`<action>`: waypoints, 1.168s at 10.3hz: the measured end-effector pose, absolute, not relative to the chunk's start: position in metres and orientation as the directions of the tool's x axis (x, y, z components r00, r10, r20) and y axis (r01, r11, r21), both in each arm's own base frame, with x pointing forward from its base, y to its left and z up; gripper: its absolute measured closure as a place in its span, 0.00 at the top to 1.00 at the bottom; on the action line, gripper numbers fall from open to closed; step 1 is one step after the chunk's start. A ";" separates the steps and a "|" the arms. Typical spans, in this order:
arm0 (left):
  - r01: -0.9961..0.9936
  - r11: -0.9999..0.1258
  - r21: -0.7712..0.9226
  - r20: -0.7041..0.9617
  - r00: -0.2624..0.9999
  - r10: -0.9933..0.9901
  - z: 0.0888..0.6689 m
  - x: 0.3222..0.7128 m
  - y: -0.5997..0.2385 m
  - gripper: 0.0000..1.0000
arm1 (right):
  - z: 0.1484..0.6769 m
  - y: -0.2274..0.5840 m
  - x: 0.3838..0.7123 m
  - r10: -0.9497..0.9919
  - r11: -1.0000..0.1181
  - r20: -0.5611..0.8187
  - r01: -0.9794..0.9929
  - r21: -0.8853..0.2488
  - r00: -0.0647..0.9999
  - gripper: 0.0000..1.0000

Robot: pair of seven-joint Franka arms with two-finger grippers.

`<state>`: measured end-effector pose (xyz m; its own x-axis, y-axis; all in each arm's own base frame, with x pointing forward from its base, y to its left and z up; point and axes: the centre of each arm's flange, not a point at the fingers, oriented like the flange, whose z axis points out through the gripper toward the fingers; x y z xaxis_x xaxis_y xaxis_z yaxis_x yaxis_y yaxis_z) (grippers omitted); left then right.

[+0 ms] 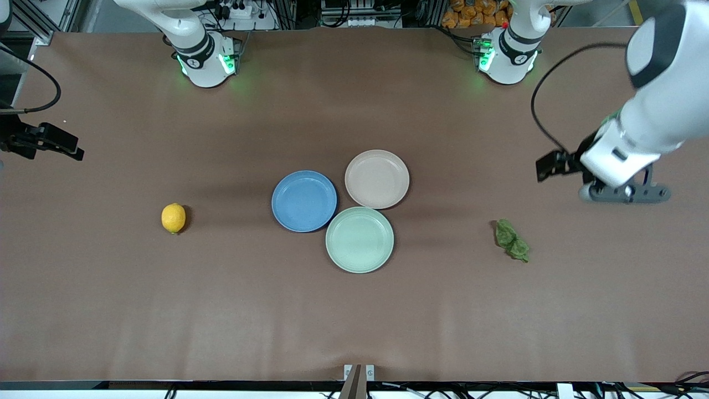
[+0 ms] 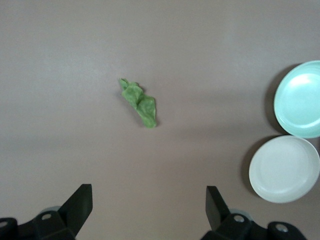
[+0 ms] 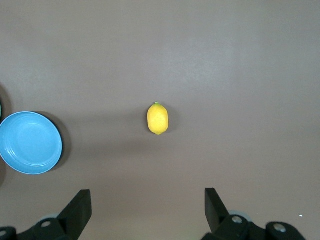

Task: Place lemon and lettuce in plates
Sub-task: 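Reach the right gripper to the lemon while the left gripper reaches the lettuce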

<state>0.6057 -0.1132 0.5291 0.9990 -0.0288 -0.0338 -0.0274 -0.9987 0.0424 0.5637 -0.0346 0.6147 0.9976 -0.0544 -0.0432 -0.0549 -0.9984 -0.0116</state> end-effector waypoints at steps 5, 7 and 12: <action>-0.058 -0.998 0.021 -0.046 0.997 -0.059 0.412 0.653 -0.103 1.00 | 0.575 -0.033 0.581 -0.052 -0.999 -0.114 -0.053 -0.006 0.992 1.00; -0.059 -0.998 0.007 -0.054 0.997 -0.059 0.363 0.657 -0.096 1.00 | 0.551 -0.032 0.590 -0.052 -0.999 -0.153 -0.053 -0.002 0.987 1.00; -0.040 -0.999 0.023 -0.015 0.999 -0.040 0.277 0.648 -0.082 1.00 | 0.486 -0.032 0.604 -0.054 -0.999 -0.161 -0.054 0.003 0.985 1.00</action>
